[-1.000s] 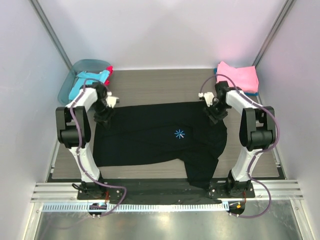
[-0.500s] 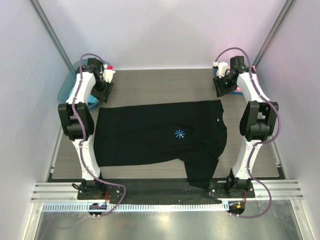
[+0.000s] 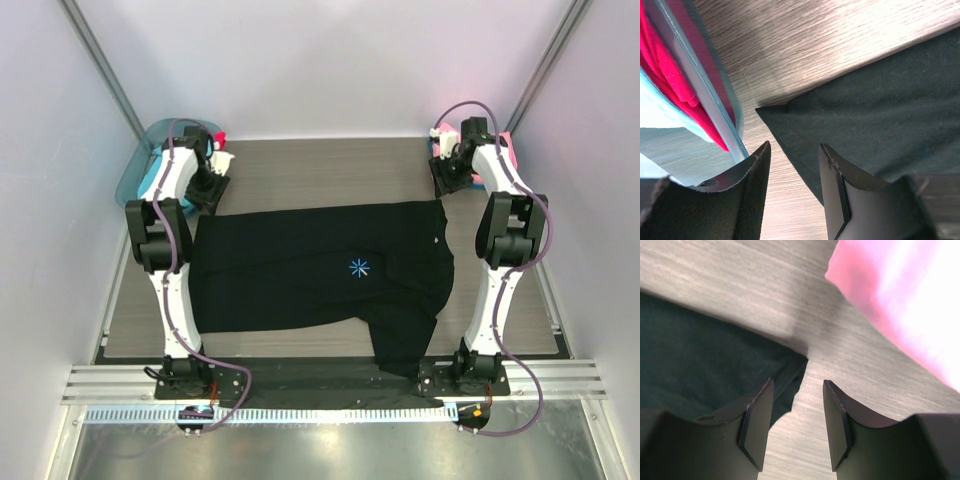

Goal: Fold and stack the t-shirts
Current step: Fold the tshirt

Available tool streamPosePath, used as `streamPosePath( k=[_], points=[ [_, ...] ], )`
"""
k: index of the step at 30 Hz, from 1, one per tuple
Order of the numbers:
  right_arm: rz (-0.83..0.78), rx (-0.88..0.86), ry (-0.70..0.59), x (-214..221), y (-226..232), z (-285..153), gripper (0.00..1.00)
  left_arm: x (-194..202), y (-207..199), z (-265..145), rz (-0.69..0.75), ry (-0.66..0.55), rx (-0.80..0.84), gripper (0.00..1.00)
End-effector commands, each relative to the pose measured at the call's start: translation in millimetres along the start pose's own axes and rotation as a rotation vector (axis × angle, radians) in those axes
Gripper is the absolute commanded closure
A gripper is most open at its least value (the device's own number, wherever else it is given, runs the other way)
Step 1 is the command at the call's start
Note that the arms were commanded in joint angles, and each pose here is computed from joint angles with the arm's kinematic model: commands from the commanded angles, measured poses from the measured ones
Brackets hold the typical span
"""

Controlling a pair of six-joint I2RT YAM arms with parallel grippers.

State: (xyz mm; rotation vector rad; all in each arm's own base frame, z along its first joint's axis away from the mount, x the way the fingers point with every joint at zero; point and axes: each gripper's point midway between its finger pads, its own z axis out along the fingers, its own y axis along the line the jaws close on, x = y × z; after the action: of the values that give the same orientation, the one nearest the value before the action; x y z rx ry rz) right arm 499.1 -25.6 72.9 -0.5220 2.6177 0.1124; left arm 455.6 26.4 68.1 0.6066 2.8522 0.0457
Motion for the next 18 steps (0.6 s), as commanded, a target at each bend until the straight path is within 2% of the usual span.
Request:
streamPosePath(
  k=[1,18],
  points=[
    [0.017,0.008,-0.035,-13,-6,4,0.50,-4,3,-15,0.014,-0.023,-0.025,0.55],
    [0.065,-0.036,0.024,11,-6,32,0.52,12,7,-1,0.060,0.064,-0.071,0.55]
  ],
)
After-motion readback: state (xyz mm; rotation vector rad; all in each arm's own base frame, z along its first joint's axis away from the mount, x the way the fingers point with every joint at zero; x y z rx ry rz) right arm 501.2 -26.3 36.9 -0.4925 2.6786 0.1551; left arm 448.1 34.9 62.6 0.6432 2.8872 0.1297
